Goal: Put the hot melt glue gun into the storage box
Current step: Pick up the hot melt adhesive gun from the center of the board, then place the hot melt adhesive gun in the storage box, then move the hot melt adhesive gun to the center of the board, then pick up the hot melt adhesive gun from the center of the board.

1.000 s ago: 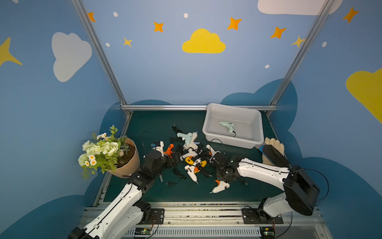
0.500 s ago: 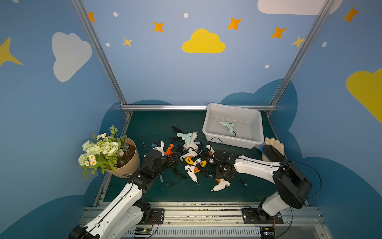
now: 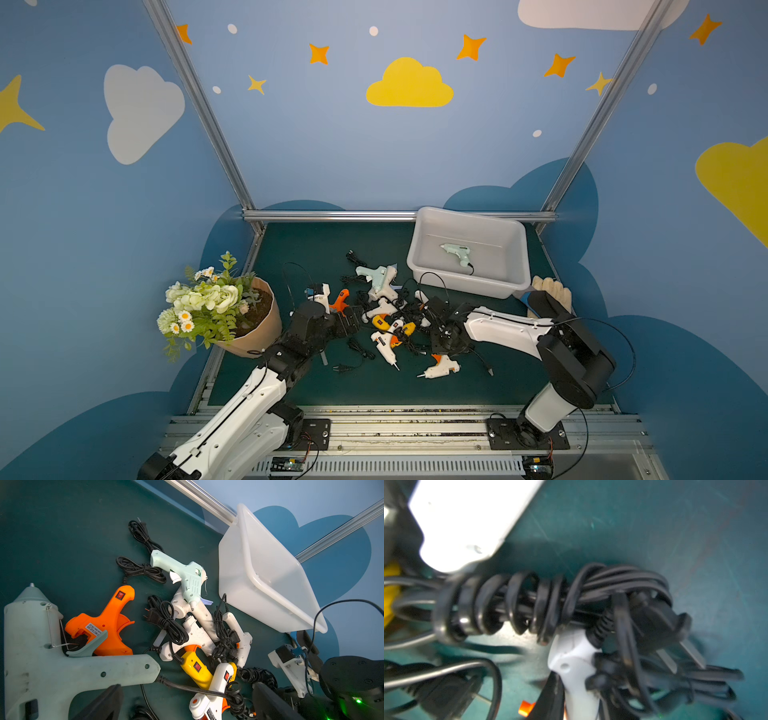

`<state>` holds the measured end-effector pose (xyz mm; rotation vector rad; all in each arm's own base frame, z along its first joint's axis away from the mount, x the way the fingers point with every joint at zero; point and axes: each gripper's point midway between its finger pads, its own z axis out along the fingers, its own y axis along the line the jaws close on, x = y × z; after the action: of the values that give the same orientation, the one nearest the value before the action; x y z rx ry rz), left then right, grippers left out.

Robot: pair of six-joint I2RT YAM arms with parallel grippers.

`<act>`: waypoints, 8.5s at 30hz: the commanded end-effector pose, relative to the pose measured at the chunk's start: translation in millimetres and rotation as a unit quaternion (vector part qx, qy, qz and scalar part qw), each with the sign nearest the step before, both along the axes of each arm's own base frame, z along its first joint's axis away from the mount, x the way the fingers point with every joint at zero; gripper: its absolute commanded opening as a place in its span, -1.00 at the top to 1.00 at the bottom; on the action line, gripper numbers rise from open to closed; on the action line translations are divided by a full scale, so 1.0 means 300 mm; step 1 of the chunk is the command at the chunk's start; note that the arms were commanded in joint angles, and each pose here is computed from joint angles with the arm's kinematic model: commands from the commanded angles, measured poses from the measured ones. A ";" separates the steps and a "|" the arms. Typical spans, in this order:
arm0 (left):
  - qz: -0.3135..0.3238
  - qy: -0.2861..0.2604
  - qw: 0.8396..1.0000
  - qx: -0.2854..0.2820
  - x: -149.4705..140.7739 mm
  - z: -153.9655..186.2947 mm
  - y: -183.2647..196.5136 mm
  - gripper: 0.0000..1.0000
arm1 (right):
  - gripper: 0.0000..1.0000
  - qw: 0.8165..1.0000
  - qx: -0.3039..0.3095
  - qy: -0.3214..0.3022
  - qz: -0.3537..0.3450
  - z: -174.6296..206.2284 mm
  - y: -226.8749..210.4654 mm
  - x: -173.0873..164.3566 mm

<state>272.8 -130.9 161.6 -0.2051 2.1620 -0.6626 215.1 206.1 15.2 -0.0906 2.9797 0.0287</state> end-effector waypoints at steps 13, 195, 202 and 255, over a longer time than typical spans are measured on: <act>0.034 -0.009 0.998 0.043 -0.036 0.039 0.083 -1.00 | 1.00 0.984 0.075 -0.119 0.108 0.277 0.131 0.004; 0.198 0.195 0.952 0.130 0.203 -0.333 0.290 -0.57 | -0.97 0.973 0.110 -0.205 -0.016 0.530 -0.121 0.476; 0.211 0.185 0.951 0.133 0.281 -0.300 0.306 -0.61 | -0.96 0.973 0.120 -0.199 -0.011 0.514 -0.096 0.470; -0.017 -0.120 0.982 0.147 0.301 0.324 -0.051 0.93 | -0.72 0.821 0.471 -0.162 0.278 0.806 0.349 0.159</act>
<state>355.8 -129.1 217.3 -0.0378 2.1472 -0.3006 281.3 290.1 222.6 -0.5470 2.3162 1.1635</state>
